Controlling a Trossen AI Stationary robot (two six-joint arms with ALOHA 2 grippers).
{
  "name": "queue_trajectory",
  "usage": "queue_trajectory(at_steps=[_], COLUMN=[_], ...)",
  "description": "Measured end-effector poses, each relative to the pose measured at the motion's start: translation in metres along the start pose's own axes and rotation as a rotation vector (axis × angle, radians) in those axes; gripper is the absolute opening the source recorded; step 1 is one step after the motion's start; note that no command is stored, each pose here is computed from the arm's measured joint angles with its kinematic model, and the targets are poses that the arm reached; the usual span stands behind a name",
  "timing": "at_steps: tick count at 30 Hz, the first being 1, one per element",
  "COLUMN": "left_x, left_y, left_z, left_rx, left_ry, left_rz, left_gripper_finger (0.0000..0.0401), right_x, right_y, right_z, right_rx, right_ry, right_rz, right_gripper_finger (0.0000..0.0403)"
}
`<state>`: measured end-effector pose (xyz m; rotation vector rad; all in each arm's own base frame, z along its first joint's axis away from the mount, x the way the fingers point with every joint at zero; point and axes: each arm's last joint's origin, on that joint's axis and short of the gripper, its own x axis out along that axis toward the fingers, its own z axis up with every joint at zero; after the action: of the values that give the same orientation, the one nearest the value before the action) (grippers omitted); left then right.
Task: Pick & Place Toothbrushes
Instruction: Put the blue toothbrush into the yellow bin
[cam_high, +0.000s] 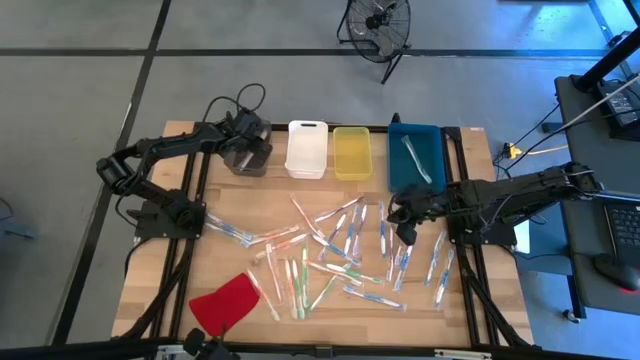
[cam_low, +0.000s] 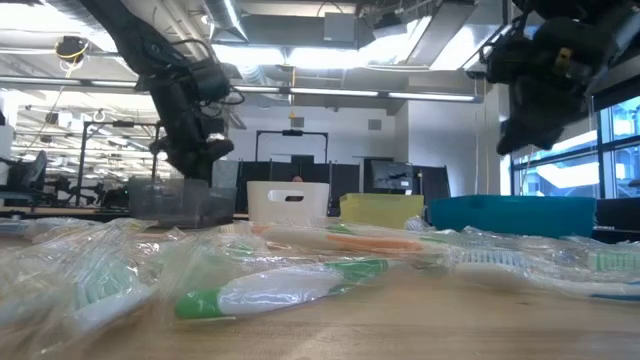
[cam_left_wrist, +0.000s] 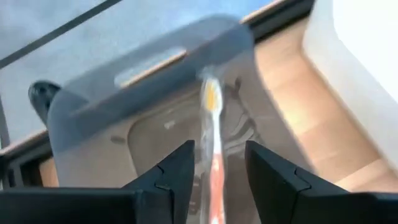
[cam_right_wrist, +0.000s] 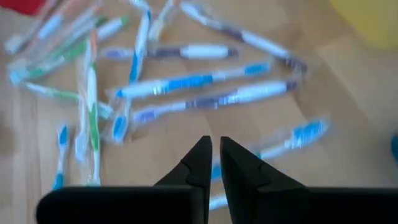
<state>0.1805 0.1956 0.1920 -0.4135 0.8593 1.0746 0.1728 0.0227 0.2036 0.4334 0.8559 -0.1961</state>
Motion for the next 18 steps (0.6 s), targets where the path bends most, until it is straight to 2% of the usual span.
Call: queue_trajectory(at_steps=[7,18], left_x=[-0.013,-0.032], left_y=[-0.010,-0.030], left_z=[0.022,0.030], left_rx=[0.019,0.110], left_ry=[-0.060,-0.037], left_rz=[-0.092,-0.134], left_gripper_finger=[0.0130,0.0128], right_x=[-0.002,-0.004], right_y=[0.004,0.019], right_z=[-0.015,-0.020], right_rx=[-0.013,0.070], right_ry=[0.104,0.092], right_rz=[-0.023,0.045], right_gripper_finger=[0.0022,0.0009])
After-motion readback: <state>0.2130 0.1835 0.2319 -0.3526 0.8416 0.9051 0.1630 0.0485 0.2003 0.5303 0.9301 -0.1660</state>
